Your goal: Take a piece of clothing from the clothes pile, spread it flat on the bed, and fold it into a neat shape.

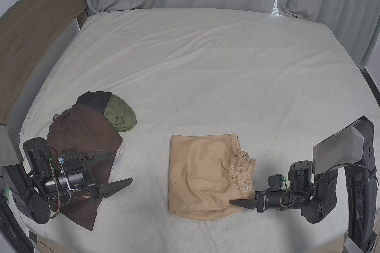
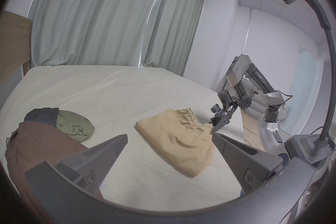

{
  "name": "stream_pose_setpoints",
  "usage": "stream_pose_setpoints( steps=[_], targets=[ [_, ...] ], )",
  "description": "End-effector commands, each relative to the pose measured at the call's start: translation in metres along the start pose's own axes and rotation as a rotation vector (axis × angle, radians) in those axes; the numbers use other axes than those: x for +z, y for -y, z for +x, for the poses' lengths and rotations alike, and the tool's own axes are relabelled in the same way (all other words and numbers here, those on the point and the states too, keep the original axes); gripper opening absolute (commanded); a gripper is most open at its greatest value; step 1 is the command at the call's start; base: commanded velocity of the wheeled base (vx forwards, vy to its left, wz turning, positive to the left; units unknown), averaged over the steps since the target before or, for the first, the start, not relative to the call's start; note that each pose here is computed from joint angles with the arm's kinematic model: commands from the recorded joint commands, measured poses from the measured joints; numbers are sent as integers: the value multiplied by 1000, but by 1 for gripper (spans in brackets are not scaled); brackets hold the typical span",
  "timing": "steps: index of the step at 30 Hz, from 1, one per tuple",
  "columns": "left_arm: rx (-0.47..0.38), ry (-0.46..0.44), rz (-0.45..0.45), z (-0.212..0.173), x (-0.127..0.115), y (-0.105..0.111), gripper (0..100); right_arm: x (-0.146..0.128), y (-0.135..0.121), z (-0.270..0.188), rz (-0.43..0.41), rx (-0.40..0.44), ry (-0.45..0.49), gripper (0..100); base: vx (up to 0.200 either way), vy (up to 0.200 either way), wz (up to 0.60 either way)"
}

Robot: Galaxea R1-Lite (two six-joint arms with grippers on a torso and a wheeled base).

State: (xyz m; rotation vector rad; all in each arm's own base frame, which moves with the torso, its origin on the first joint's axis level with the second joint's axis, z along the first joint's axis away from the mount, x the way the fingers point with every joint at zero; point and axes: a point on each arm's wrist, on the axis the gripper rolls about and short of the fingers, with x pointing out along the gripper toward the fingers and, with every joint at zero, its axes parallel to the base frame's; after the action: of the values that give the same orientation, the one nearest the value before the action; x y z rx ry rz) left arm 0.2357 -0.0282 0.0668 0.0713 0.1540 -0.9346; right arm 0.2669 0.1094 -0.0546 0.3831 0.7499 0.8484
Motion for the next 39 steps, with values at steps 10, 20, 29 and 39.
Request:
stream_pose_setpoints(
  steps=[10, 20, 29, 39],
  targets=[
    [-7, -7, -8, 0, -1, 3, 100, 12, -10, 20, 17, 1, 56, 100, 0, 0, 0],
    [-8, -10, -11, 0, -3, 3, 100, 6, -12, 20, 33, -2, 32, 0, 0, 0, 0],
    [-10, -13, -15, 1, -4, 3, 100, 5, -12, 19, 34, -2, 29, 0, 0, 0, 0],
    [-10, -12, -13, 0, -3, 3, 100, 6, -12, 19, 33, -2, 31, 0, 0, 0, 0]
  ],
)
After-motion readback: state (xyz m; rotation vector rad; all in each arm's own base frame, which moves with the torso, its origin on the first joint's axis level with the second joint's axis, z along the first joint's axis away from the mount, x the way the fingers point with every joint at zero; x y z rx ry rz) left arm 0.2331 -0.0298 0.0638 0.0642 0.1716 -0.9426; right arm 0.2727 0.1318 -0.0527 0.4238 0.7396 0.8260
